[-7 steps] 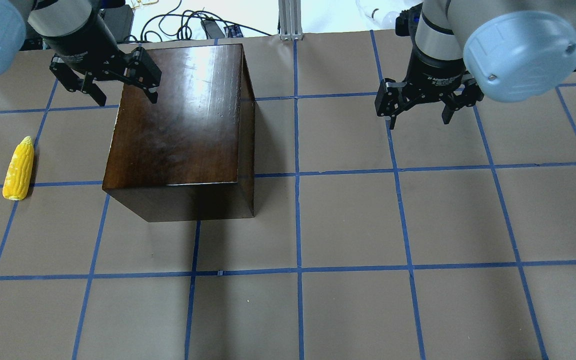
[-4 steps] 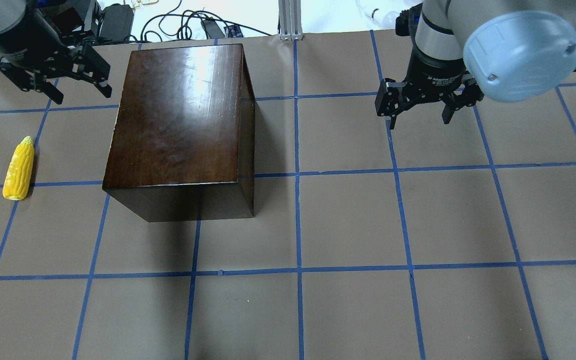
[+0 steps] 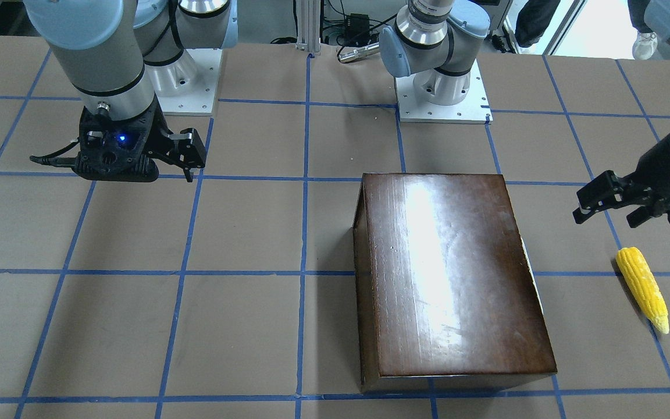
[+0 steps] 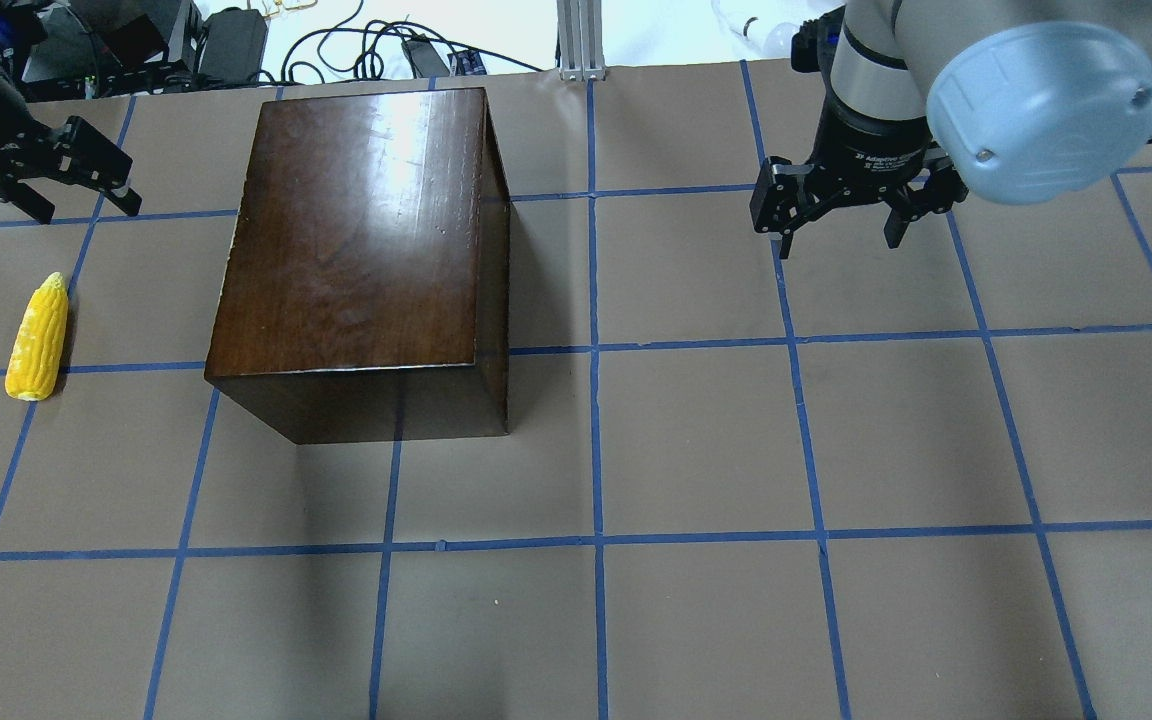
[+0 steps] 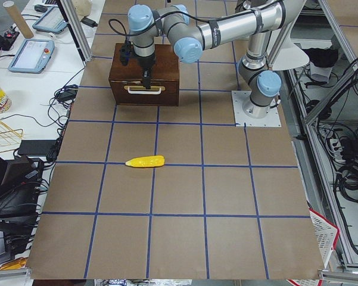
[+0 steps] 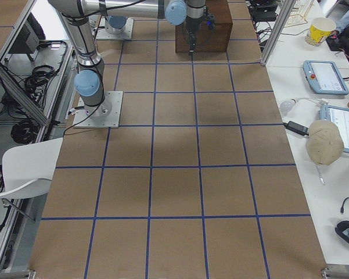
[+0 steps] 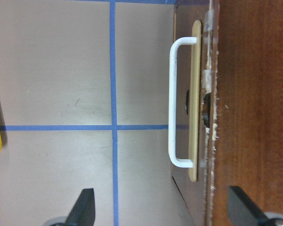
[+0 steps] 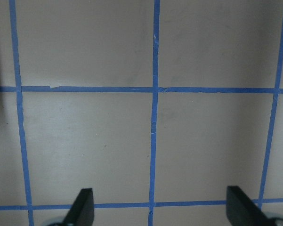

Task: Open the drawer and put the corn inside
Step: 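Move the left gripper off the cabinet toward its drawer side, then lower the left gripper and close it on the white drawer handle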

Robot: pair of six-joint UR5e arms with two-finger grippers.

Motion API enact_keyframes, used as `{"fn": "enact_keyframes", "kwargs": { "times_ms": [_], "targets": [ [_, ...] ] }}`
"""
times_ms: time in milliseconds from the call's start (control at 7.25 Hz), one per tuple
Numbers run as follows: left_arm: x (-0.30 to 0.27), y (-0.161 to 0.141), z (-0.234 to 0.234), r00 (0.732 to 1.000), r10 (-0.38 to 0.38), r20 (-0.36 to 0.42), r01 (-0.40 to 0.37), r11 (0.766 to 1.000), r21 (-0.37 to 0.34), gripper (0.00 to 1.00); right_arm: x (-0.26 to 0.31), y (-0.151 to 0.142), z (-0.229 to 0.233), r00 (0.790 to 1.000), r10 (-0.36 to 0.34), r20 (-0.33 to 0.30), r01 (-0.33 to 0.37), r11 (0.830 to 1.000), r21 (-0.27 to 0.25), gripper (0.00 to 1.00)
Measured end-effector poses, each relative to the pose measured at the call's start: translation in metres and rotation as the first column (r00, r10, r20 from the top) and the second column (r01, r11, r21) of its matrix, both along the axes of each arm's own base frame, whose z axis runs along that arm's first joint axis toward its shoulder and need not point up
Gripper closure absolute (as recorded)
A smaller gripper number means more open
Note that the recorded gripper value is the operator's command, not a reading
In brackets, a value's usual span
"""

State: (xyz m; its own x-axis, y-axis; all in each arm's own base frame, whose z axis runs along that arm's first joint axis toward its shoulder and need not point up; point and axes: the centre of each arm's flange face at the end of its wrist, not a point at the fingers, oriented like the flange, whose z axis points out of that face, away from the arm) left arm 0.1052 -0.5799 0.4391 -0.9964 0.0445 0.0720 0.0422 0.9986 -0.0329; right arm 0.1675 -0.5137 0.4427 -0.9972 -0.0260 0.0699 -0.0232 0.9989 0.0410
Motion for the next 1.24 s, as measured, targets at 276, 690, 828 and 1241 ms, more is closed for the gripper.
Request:
{"fn": "enact_keyframes", "kwargs": {
  "times_ms": [276,690,828,1241],
  "targets": [
    [0.019,-0.016,-0.038,0.999,-0.037,-0.019,0.037,0.999,-0.001,0.00,0.000,0.000,0.000,1.000,0.000,0.000,0.000,1.000,0.000,0.00],
    [0.023,-0.034,-0.090,0.996,-0.047,-0.080,0.045,0.999,-0.016,0.00,0.000,0.000,0.000,1.000,0.000,0.000,0.000,1.000,0.000,0.00],
    [0.021,-0.036,-0.097,0.994,-0.046,-0.103,0.045,0.999,-0.021,0.00,0.000,0.000,0.000,1.000,0.000,0.001,0.000,1.000,0.000,0.00],
    [0.013,-0.034,-0.113,0.988,-0.039,-0.149,0.039,0.999,-0.006,0.00,0.000,0.000,0.000,1.000,0.000,0.002,0.000,1.000,0.000,0.00]
  ]
}}
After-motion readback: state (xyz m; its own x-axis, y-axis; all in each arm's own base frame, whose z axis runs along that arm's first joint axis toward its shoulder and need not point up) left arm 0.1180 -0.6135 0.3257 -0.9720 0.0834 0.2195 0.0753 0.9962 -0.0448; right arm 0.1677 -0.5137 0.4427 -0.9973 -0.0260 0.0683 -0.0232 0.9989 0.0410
